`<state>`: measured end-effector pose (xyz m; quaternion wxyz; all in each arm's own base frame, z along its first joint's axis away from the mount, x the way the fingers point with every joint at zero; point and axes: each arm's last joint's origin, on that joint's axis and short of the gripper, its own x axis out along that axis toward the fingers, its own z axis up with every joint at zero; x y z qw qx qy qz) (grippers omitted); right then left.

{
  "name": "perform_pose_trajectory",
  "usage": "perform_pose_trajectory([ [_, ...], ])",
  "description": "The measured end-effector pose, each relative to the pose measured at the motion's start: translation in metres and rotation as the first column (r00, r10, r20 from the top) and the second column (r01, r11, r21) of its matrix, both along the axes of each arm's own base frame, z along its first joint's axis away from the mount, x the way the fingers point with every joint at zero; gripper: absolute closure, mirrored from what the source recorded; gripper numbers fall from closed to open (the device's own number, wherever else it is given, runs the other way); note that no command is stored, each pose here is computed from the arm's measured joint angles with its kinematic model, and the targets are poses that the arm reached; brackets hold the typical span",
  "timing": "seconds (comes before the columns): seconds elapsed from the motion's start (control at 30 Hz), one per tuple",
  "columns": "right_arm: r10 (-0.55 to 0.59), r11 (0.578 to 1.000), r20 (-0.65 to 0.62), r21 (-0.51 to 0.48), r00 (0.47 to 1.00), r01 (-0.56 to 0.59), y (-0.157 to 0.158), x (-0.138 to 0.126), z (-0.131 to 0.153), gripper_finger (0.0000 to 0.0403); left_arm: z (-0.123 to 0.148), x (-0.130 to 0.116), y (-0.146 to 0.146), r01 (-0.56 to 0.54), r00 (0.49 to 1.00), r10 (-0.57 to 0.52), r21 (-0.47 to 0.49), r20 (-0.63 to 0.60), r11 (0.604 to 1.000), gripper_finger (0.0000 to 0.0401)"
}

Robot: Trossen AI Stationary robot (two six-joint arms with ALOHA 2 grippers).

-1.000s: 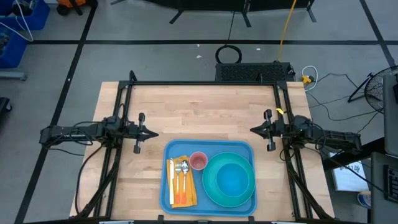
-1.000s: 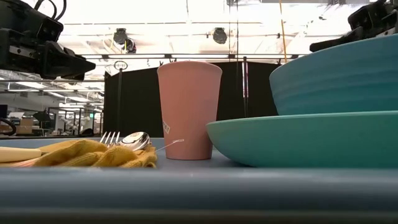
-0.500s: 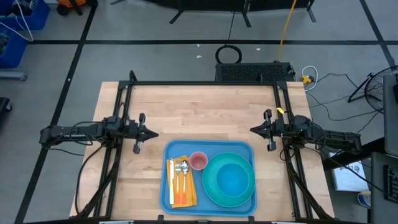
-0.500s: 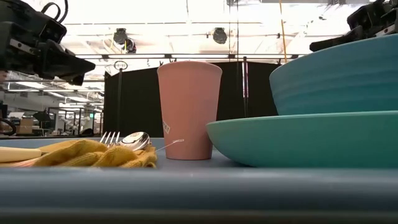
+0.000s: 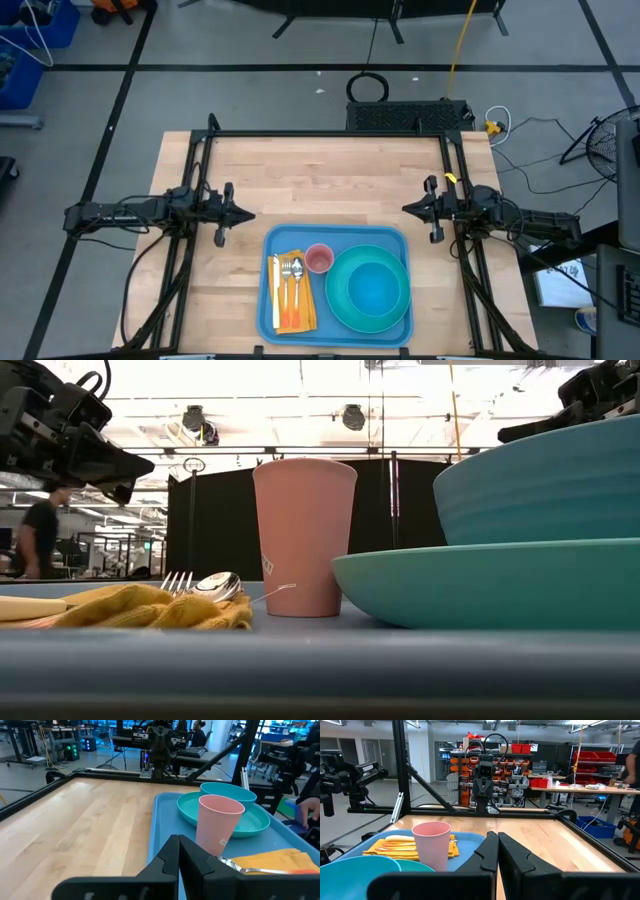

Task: Set up tray
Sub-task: Return to Home Position

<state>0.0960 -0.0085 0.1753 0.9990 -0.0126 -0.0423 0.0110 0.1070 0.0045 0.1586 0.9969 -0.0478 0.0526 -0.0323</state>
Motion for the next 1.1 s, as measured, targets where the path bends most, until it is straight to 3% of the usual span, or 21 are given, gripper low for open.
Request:
perform_pose_trajectory([
  [0.53, -0.001, 1.0, 0.001, -0.002, 1.0, 0.001, 0.0, 0.0, 0.0002, 0.0403, 0.0, 0.0, 0.0001, -0.002, 1.0, 0.002, 0.0, 0.0, 1.0, 0.0347],
  [1.1, -0.001, 1.0, 0.0, -0.002, 1.0, 0.001, 0.0, 0.0, 0.0001, 0.0403, 0.0, 0.0, 0.0001, -0.002, 1.0, 0.002, 0.001, 0.0, 1.0, 0.034],
])
